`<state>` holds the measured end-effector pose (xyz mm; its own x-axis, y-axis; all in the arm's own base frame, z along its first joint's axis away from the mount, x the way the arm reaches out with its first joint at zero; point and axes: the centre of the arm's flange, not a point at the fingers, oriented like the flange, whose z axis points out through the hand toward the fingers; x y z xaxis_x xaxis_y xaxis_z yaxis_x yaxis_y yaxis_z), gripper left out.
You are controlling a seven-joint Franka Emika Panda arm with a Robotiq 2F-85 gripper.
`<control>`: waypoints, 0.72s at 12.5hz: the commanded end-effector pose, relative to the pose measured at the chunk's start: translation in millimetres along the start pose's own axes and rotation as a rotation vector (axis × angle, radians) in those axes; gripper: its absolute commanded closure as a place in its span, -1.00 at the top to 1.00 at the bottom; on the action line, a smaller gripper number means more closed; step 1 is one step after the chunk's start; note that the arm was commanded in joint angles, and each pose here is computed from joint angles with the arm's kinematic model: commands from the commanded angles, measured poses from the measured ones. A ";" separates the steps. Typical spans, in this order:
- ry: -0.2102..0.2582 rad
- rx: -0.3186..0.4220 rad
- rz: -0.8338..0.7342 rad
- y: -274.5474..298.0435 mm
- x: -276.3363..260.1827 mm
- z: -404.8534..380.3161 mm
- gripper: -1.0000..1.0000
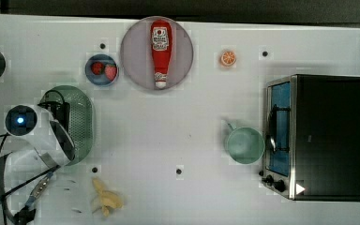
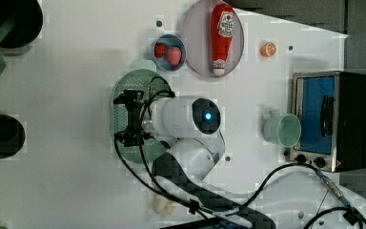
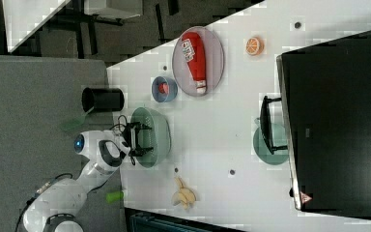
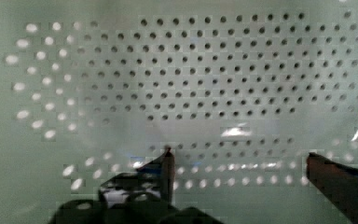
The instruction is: Drag strainer right to left.
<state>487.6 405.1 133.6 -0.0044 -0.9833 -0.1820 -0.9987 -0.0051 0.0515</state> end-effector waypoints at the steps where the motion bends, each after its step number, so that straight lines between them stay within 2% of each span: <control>1: -0.009 0.020 -0.033 -1.0 -28.4 -65.7 1.00; 5: 0.086 -0.038 -0.293 -3.8 -11.9 -177.9 1.00; 9: 0.151 -0.045 -0.533 -7.1 53.5 -322.5 1.00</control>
<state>469.7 354.8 426.0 0.4315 -0.8998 -0.0641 -0.8993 -0.4347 0.0479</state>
